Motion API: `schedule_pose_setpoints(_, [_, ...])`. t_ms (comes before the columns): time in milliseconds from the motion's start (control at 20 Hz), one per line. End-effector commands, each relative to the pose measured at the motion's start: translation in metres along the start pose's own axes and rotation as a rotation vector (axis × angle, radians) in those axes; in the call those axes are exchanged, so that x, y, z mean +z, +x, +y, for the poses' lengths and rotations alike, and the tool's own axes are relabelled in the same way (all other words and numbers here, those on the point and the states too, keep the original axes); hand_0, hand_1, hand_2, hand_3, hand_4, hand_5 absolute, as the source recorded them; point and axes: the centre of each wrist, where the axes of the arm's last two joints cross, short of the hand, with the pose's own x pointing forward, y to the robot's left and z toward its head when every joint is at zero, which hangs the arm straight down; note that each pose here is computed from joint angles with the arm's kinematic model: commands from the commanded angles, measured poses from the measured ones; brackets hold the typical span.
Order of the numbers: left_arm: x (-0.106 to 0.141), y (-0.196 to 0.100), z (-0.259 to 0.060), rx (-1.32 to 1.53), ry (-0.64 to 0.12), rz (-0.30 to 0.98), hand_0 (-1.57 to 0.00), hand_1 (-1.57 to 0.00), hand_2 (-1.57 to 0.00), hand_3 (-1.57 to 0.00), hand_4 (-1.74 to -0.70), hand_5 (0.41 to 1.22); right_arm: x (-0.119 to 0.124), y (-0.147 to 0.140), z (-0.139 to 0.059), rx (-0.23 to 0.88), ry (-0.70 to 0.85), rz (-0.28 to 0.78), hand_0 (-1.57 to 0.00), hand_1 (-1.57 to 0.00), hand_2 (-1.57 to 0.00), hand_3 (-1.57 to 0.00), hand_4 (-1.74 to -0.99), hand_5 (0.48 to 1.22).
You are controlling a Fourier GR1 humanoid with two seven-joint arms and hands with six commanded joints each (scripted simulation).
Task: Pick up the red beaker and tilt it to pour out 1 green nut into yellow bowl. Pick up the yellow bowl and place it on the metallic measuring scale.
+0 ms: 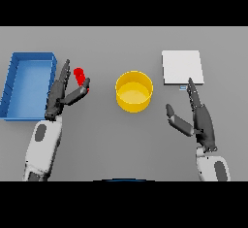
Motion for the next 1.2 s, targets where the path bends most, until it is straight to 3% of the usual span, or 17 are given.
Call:
schedule_pose_setpoints(0, [-0.003,-0.003,0.002,-0.006,-0.001,-0.014,0.00,0.00,0.00,0.00,-1.18,0.631,-0.001,-0.003,-0.001,0.002,-0.003,0.010,0.00,0.00,0.00,0.00,-1.245,0.670])
schedule_pose_setpoints(450, [-0.039,0.000,-0.021,-0.068,-0.010,-0.053,0.00,0.00,0.00,0.00,-1.26,0.676,0.005,0.000,-0.004,-0.011,0.007,-0.015,0.00,0.00,0.00,0.00,-1.266,0.692])
schedule_pose_setpoints(650, [-0.043,-0.003,-0.027,-0.068,-0.001,-0.086,0.00,-0.02,-0.04,0.00,-1.30,0.715,0.002,0.000,-0.002,0.002,-0.003,0.005,0.00,0.00,0.00,0.00,-1.259,0.691])
schedule_pose_setpoints(700, [-0.046,-0.003,-0.026,-0.061,0.017,-0.091,-0.09,-0.14,-0.15,-0.05,-1.32,0.741,0.003,0.001,-0.002,0.010,-0.008,-0.003,0.00,0.00,0.00,0.00,-1.255,0.691])
schedule_pose_setpoints(750, [-0.047,-0.005,-0.030,-0.050,0.033,-0.083,-0.32,-0.36,-0.36,-0.22,-1.35,0.770,0.003,0.000,-0.003,0.015,-0.005,-0.005,0.00,0.00,0.00,0.00,-1.252,0.690])
schedule_pose_setpoints(900, [-0.047,-0.009,-0.036,-0.048,0.029,-0.109,-0.93,-0.95,-0.95,-0.76,-1.53,0.990,0.004,0.001,-0.001,0.021,-0.005,-0.012,0.00,0.00,0.00,0.00,-1.241,0.695])
schedule_pose_setpoints(1000, [-0.048,-0.010,-0.038,-0.031,0.024,-0.129,-1.16,-1.18,-1.17,-1.00,-1.60,1.073,0.004,0.002,-0.002,0.010,-0.007,-0.016,0.00,0.00,0.00,0.00,-1.233,0.688])
schedule_pose_setpoints(1050, [-0.048,-0.011,-0.039,-0.030,0.024,-0.136,-1.24,-1.25,-1.25,-1.11,-1.57,1.103,0.000,0.002,0.002,0.005,-0.005,-0.012,0.00,0.00,0.00,0.00,-1.233,0.686])
schedule_pose_setpoints(1150, [-0.051,-0.009,-0.039,-0.014,0.051,-0.118,-1.36,-1.37,-1.37,-1.28,-1.63,1.125,0.001,0.001,0.000,0.010,-0.002,-0.015,0.00,0.00,0.00,0.00,-1.219,0.680])
